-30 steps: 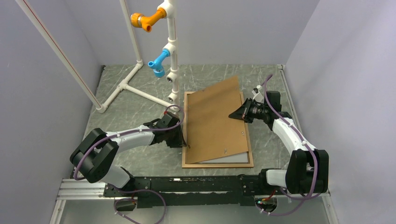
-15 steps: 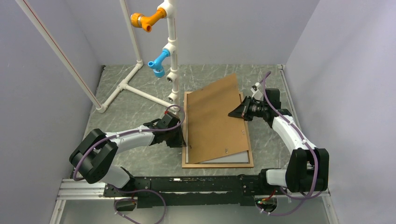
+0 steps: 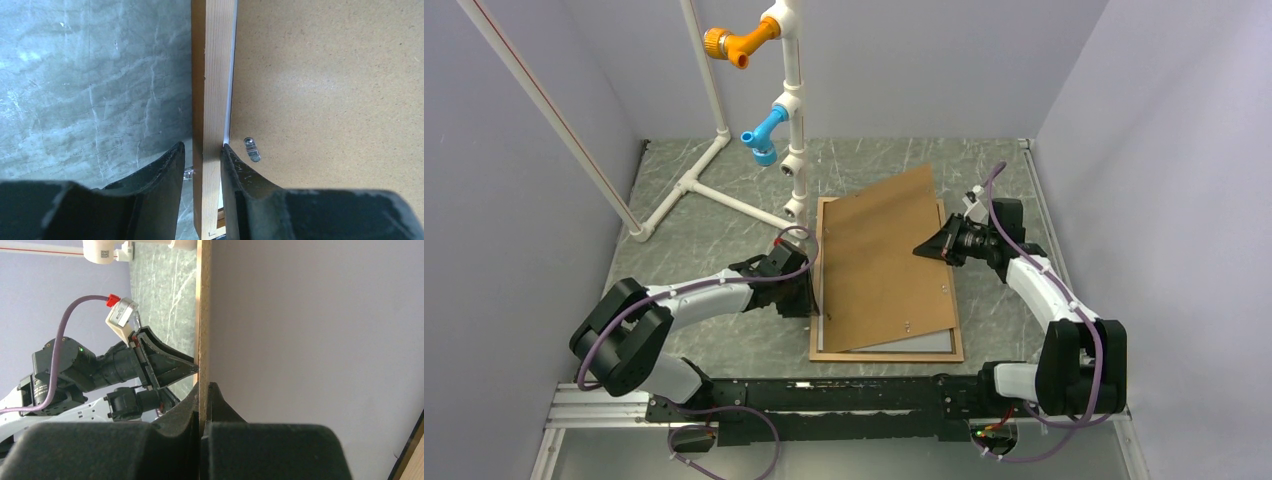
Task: Put the photo into the frame
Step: Place the photo frame item in the photo frame.
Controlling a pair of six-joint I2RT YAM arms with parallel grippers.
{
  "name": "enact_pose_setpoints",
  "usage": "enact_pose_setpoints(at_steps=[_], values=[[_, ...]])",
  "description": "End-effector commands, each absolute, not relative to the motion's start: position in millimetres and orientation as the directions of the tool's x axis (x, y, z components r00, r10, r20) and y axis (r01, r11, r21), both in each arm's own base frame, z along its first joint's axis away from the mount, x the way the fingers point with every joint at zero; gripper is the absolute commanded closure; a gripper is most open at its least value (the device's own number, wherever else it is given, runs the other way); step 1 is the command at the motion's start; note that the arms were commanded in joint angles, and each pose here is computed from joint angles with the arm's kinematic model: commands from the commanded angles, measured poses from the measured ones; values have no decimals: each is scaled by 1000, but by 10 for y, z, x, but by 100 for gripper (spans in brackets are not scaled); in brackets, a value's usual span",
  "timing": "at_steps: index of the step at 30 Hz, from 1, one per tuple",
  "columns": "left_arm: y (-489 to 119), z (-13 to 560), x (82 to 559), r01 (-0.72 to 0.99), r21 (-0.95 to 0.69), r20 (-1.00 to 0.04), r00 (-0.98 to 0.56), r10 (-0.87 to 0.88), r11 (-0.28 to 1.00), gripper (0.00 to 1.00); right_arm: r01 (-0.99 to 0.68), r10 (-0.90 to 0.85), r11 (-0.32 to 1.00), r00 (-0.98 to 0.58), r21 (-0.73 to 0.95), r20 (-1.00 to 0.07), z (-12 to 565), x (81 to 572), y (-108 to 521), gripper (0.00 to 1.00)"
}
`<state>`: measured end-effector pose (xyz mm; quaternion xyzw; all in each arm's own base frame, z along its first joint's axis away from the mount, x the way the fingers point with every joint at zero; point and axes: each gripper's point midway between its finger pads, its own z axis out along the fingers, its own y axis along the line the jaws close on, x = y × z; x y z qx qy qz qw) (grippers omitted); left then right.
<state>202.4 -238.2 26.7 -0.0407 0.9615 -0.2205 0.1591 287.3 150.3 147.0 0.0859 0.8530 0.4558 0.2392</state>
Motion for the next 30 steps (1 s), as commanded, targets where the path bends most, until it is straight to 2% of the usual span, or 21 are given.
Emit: enact_pose_setpoints(at_steps=[1,15,21,24,28,30], values=[[-2281,231,1982,8,-397,-302,-945,-122,918,62,-129,353,567,-854,814,-381,1490,2841,1534,100],[-2346,285,1987,20,-427,-306,-944,-124,904,58,-35,410,559,-856,828,-314,1167,2667,1510,100],[-2376,316,1993,21,-439,-306,-944,-127,898,52,-18,423,559,-854,829,-304,1088,2624,1500,100],[-2385,361,1989,23,-450,-308,-942,-130,893,46,-8,427,566,-852,824,-302,1046,2595,1485,100],[-2425,463,1984,32,-485,-317,-938,-142,874,33,1,429,576,-852,817,-301,987,2560,1469,100],[-2468,513,1984,38,-512,-317,-937,-148,858,30,7,432,573,-852,819,-295,957,2540,1469,100]])
